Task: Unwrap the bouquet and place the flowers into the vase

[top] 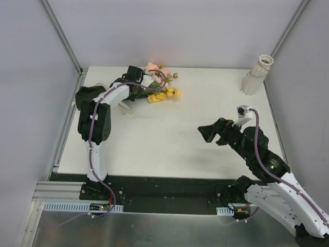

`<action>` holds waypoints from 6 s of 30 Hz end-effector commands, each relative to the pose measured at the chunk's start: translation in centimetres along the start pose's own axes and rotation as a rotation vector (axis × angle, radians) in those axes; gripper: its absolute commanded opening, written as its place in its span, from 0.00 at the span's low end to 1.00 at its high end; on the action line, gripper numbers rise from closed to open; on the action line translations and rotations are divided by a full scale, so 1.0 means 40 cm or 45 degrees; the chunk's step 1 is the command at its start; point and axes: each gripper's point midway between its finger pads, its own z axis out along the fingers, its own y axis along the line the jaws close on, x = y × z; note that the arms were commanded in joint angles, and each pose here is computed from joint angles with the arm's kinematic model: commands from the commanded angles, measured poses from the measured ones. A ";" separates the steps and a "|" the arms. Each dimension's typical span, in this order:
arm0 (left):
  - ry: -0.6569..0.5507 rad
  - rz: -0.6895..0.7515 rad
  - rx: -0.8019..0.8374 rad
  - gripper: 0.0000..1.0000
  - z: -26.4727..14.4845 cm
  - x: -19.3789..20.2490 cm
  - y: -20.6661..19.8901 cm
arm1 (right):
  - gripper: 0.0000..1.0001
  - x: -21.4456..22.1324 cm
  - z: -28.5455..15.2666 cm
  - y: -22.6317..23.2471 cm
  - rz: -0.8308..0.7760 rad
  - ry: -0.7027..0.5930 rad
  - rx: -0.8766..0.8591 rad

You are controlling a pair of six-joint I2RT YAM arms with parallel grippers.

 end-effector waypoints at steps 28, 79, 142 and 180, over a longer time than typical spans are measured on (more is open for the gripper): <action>-0.352 -0.745 0.380 0.04 -0.260 -0.424 -0.395 | 0.99 -0.022 -0.018 -0.074 0.092 -0.090 0.210; 0.180 -2.530 0.086 0.68 -0.100 0.070 -0.239 | 0.93 0.058 0.042 -0.039 0.317 0.109 0.195; -0.380 -1.798 0.380 0.00 -0.410 -0.129 -0.231 | 0.73 0.185 0.637 0.242 -0.340 0.123 -0.668; -0.421 -1.826 0.483 0.20 -0.461 -0.173 -0.212 | 0.00 0.191 0.758 0.263 -0.253 -0.137 -0.752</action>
